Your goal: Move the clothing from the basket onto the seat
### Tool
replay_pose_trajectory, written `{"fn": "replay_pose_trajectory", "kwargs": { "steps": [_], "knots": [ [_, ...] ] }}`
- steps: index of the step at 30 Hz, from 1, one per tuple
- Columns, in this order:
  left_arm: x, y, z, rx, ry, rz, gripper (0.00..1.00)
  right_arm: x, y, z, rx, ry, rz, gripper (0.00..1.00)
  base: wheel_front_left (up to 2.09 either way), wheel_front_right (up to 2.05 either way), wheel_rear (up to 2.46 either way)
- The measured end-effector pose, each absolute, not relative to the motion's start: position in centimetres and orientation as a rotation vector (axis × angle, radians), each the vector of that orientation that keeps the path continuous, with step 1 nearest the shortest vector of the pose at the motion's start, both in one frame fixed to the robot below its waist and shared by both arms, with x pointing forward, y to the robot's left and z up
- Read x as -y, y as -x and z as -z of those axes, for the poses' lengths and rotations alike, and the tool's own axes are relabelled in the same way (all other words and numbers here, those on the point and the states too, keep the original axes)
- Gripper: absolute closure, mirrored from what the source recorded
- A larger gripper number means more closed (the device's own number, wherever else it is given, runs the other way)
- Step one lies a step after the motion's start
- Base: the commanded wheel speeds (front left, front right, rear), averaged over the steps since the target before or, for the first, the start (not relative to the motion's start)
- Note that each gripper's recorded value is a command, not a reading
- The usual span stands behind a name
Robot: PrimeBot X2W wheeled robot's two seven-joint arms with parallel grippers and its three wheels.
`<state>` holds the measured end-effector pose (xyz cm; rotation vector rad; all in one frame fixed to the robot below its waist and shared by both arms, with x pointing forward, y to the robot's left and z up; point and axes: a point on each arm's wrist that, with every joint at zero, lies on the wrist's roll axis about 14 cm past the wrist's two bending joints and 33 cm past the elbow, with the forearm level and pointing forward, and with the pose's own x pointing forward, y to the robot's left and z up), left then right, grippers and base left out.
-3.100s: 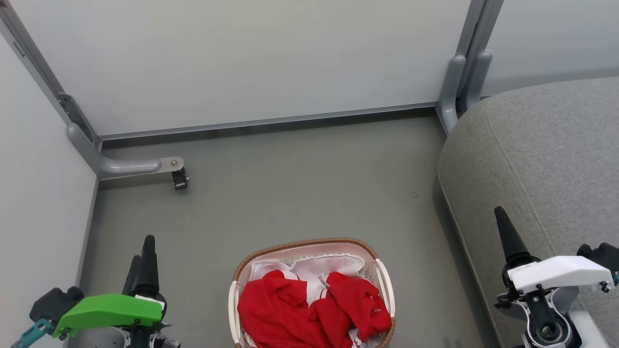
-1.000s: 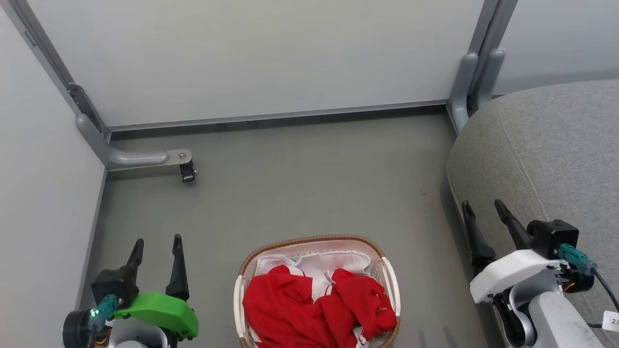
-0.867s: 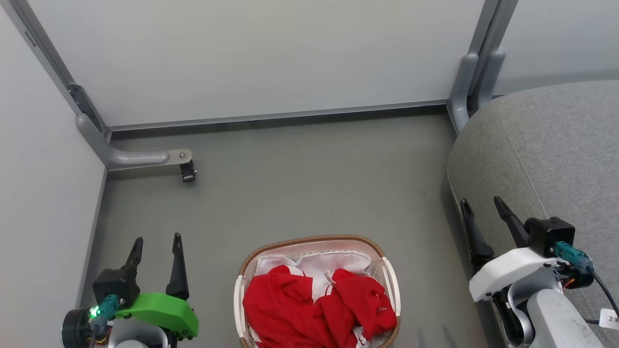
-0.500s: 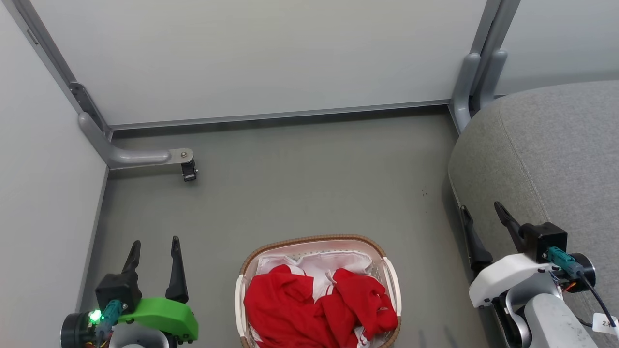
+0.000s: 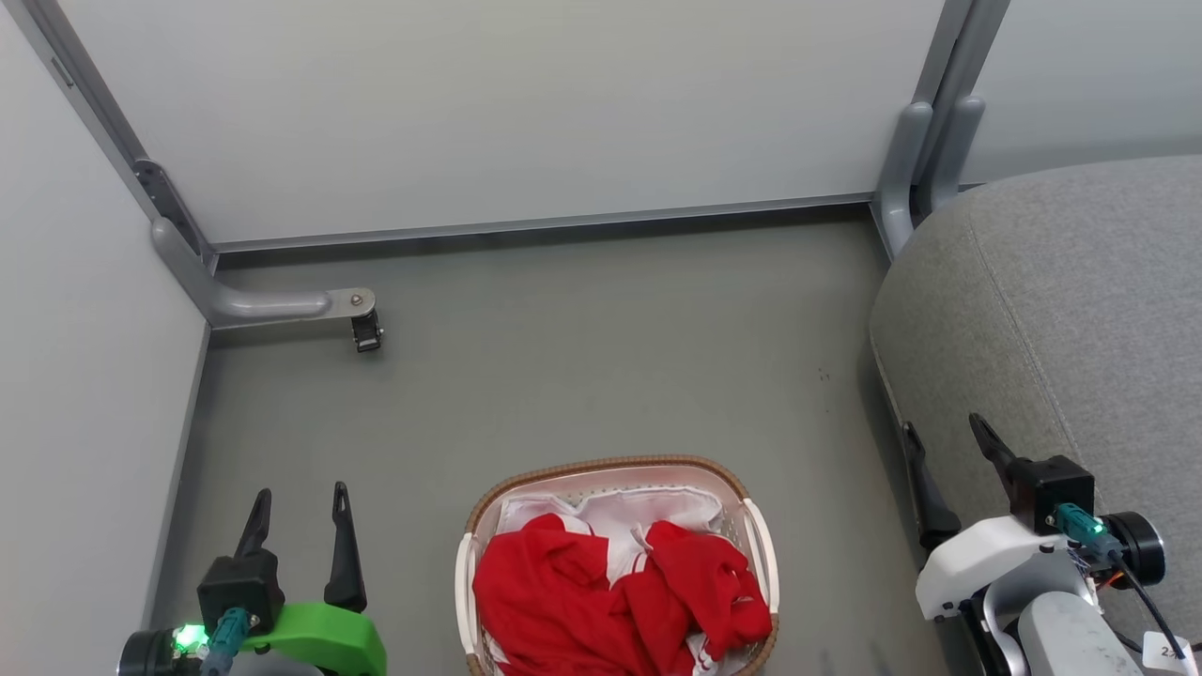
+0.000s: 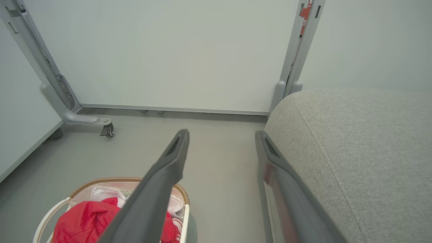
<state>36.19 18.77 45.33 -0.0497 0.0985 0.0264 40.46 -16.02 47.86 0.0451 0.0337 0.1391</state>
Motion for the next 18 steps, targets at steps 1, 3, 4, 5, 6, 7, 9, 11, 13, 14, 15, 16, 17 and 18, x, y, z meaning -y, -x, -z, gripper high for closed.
{"fn": "replay_pose_trajectory", "kwargs": {
  "steps": [1,3,4,5,6,7,9,11,13,14,15,16,17,18],
  "knots": [
    [-18.6,-36.2,-45.3,-0.096,0.045,-0.021,0.00,16.0,-40.5,-47.8,-0.034,-0.037,-0.141,0.00,0.00,0.00,0.00],
    [-18.5,-36.2,-45.3,-0.096,0.034,-0.016,0.00,16.1,-40.5,-47.8,-0.032,-0.023,-0.143,0.00,0.00,0.00,0.00],
    [-18.5,-36.2,-45.2,-0.097,0.027,-0.013,0.00,16.0,-40.5,-47.8,-0.032,-0.015,-0.146,0.00,0.00,0.00,0.00],
    [-18.4,-36.2,-45.2,-0.098,0.018,-0.010,0.00,16.0,-40.5,-47.8,-0.030,-0.009,-0.148,0.00,0.00,0.00,0.00],
    [-18.3,-36.3,-45.1,-0.099,0.011,-0.004,0.00,15.9,-40.6,-47.8,-0.028,-0.003,-0.152,0.00,0.00,0.00,0.00],
    [-18.2,-36.3,-45.0,-0.102,0.011,0.006,0.00,15.9,-40.7,-47.9,-0.028,0.000,-0.154,0.00,0.00,0.00,0.00],
    [-17.8,-36.3,-44.4,-0.120,0.012,0.023,0.00,15.8,-40.9,-47.7,-0.032,0.001,-0.156,0.00,0.00,0.00,0.00],
    [-17.3,-36.5,-44.0,-0.133,0.016,0.040,0.00,15.9,-41.2,-47.6,-0.034,0.004,-0.158,0.00,0.00,0.00,0.00],
    [-16.8,-37.1,-43.7,-0.142,0.021,0.061,0.00,15.8,-41.8,-47.8,-0.026,0.006,-0.161,0.00,0.00,0.00,0.00],
    [-16.4,-37.4,-43.4,-0.152,0.028,0.075,0.00,15.8,-42.2,-47.9,-0.021,0.007,-0.163,0.00,0.00,0.00,0.00],
    [-16.1,-37.6,-43.0,-0.165,0.031,0.088,0.00,15.7,-42.6,-48.0,-0.015,0.008,-0.166,0.00,0.00,0.00,0.00],
    [-15.7,-37.9,-42.6,-0.177,0.035,0.100,0.00,15.7,-42.9,-48.2,-0.010,0.007,-0.167,0.00,0.00,0.00,0.00],
    [-15.4,-38.1,-42.2,-0.189,0.040,0.113,0.00,15.6,-43.3,-48.3,-0.003,0.006,-0.168,0.00,0.00,0.00,0.00],
    [-14.8,-38.4,-41.8,-0.202,0.046,0.129,0.00,15.6,-43.8,-48.6,0.007,0.005,-0.170,0.00,0.00,0.00,0.00]
  ]
}}
